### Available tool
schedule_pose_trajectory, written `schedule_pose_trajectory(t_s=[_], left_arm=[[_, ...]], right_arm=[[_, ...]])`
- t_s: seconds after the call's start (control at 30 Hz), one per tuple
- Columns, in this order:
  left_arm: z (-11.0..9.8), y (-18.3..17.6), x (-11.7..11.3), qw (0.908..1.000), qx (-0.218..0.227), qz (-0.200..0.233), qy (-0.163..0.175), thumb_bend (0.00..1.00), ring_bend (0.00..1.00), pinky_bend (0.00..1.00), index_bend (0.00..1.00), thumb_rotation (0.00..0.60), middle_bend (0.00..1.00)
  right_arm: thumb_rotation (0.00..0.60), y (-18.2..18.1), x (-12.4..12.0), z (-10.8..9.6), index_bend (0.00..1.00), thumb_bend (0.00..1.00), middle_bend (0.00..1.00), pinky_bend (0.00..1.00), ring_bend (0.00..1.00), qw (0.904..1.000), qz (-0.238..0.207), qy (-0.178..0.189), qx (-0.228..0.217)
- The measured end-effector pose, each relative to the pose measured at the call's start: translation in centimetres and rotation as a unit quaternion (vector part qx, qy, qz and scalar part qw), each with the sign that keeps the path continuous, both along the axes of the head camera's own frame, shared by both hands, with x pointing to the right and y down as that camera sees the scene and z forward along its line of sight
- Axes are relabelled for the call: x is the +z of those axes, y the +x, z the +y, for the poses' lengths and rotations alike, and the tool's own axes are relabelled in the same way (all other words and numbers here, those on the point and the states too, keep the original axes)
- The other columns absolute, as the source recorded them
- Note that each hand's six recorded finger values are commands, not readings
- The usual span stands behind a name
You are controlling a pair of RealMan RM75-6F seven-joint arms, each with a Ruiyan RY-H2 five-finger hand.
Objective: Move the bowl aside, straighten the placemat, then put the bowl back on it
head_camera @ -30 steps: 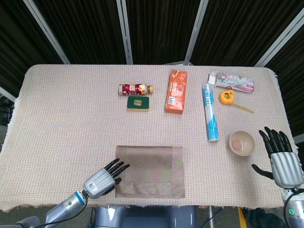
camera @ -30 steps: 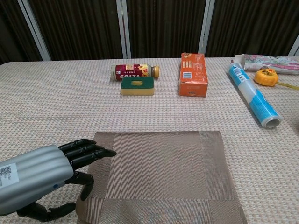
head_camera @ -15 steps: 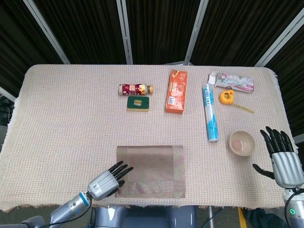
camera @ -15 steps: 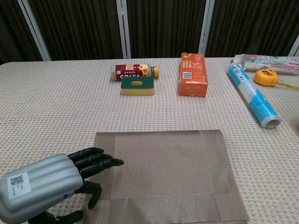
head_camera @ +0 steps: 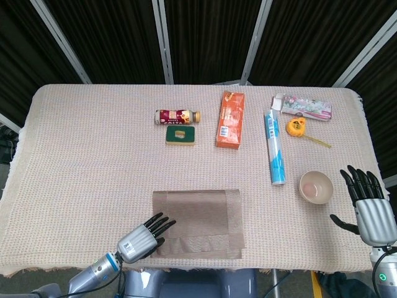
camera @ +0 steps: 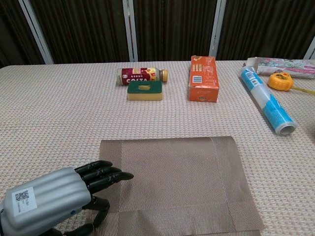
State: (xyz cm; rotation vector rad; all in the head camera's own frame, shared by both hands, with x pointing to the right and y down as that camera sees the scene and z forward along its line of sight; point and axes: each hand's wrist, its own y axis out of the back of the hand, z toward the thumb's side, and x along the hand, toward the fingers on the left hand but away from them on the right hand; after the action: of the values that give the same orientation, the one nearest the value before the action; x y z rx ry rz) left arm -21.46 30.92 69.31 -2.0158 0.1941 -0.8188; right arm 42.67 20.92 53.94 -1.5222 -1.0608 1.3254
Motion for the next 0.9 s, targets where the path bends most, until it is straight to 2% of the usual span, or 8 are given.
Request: schedule_pose_trajectory(t_s=[0.13,0.5,0.6,0.7,0.9], left_arm=[[0.0,0.0,0.0,1.0000,-0.002,0.000,-0.002,0.55,0.00,0.00,0.63,0.600,0.00],[-1.4,0.7,-0.5,0.9996,-0.023,0.016,-0.001,0.55,0.00,0.00,0.71,0.600,0.00],[-2.8,1.2,-0.9,0.9988,-0.040,0.028,0.002,0.55,0.00,0.00,0.73,0.600,0.00],[-5.1,1.9,-1.5,0.9965,-0.070,0.045,0.001,0.57,0.00,0.00,0.74,0.600,0.00],[-11.0,3.0,-2.6,0.9853,-0.149,0.082,-0.009,0.58,0.00,0.00,0.75,0.600,0.00]], right_arm=[[0.600,0.0,0.0,0.0,0.01,0.00,0.00,0.00,0.00,1.0000,-0.001,0.000,0.000],[0.600,0.0,0.0,-0.1,0.02,0.00,0.00,0.00,0.00,1.0000,0.000,0.001,0.001],[0.600,0.1,0.0,-0.1,0.02,0.00,0.00,0.00,0.00,1.0000,0.001,0.003,0.002],[0.600,0.0,0.0,-0.2,0.02,0.00,0.00,0.00,0.00,1.0000,0.002,0.003,0.003],[0.600,0.1,0.1,-0.4,0.03,0.00,0.00,0.00,0.00,0.9999,0.007,0.005,0.006]])
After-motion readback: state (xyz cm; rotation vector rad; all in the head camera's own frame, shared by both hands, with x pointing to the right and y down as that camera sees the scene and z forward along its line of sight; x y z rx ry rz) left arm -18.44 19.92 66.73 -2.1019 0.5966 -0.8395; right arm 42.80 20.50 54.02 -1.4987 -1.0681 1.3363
